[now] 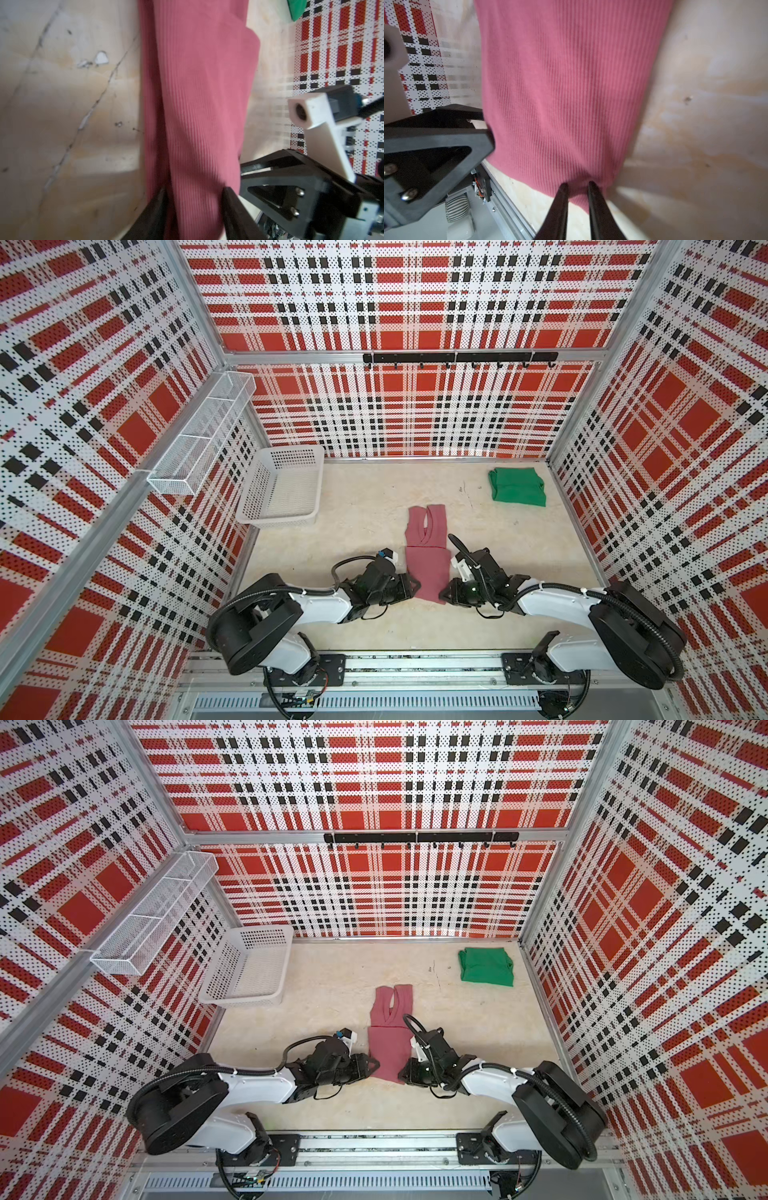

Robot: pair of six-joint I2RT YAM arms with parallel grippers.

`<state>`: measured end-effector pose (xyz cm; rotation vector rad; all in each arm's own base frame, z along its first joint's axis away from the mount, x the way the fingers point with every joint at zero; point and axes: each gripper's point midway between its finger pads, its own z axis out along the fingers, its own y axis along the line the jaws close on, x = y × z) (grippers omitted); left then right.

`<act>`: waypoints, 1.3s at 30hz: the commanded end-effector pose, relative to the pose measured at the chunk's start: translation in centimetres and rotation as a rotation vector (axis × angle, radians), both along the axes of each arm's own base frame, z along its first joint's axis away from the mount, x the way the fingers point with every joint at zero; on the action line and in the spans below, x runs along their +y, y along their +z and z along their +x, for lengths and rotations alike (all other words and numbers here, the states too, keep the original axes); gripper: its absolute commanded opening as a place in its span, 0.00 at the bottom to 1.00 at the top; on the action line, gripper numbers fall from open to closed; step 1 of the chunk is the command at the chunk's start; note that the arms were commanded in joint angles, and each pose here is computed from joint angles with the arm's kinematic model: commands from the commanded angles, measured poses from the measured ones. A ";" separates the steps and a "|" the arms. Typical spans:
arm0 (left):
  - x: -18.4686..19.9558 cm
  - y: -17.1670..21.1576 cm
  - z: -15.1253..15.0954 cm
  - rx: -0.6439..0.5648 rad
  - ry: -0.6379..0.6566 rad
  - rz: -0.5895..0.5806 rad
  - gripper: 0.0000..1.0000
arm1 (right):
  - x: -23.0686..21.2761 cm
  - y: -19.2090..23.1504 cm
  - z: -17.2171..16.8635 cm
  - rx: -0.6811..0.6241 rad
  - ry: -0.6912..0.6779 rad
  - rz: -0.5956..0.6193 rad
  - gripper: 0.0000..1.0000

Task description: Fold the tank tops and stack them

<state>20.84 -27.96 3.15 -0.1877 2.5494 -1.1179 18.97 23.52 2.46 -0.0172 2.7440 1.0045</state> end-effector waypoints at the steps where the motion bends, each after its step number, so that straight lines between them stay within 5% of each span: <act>1: 1.2 -1.4 -1.0 0.038 0.009 0.028 0.44 | -2.3 0.0 0.7 -0.031 -0.044 -0.096 0.23; 5: 2.7 -0.5 -0.9 0.008 0.012 0.147 0.44 | -3.1 3.0 1.0 -0.080 -0.072 -0.086 0.30; 17: 1.7 2.0 -3.1 0.073 0.056 -0.122 0.54 | -1.4 3.9 -1.2 0.027 -0.144 0.182 0.45; 29: 1.3 -0.6 -3.2 0.138 0.084 -0.079 0.57 | -0.2 1.4 -2.1 0.097 -0.145 0.201 0.49; 39: 2.1 -1.5 -2.5 0.118 0.133 -0.041 0.40 | 0.3 0.2 -2.2 0.130 -0.147 0.187 0.48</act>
